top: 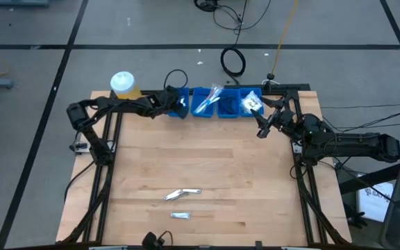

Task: Pick & Place Travel size toiletries
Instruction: Put the silver nail cutter into the left blue basket

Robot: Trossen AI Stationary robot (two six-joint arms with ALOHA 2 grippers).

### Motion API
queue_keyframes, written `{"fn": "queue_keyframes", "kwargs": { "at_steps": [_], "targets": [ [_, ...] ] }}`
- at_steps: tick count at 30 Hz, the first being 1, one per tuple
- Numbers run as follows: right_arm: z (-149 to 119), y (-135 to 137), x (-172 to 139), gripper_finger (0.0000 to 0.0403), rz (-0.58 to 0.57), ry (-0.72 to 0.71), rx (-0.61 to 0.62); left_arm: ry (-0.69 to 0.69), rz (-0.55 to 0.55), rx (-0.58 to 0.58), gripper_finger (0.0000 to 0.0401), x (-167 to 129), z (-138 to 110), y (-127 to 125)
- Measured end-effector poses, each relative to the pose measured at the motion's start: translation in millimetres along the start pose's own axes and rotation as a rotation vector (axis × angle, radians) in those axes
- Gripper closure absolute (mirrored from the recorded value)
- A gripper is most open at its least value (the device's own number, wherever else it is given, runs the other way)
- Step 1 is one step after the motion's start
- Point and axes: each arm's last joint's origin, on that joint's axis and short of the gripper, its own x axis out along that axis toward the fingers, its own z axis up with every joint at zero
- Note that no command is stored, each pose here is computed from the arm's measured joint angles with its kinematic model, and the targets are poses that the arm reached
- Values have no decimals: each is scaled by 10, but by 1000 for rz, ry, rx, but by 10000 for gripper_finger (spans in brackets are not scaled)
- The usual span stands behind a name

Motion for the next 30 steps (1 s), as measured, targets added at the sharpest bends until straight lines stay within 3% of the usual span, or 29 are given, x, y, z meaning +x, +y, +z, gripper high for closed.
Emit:
{"fn": "queue_keyframes", "kwargs": {
  "at_steps": [8, 12, 16, 19, 23, 30],
  "targets": [
    [0, 0, 0, 147, -2, 1, -20, -11, -279, 226, 178, -470, 68, -234],
    [0, -1, 0, 147, -3, 1, -28, -41, -415, 370, 186, -932, -5, -522],
    [6, -2, 0, 147, -6, -5, -43, -88, -577, 430, 194, -1408, -169, -883],
    [11, -4, 0, 147, -7, -10, -45, -80, -687, 523, 193, -1692, -422, -1174],
    [10, -3, 0, 147, -7, -9, -40, 24, -742, 655, 192, -1933, -888, -1466],
    [7, -3, 0, 147, -6, -6, -22, 320, -715, 589, 193, -2202, -1598, -1672]
  ]
}}
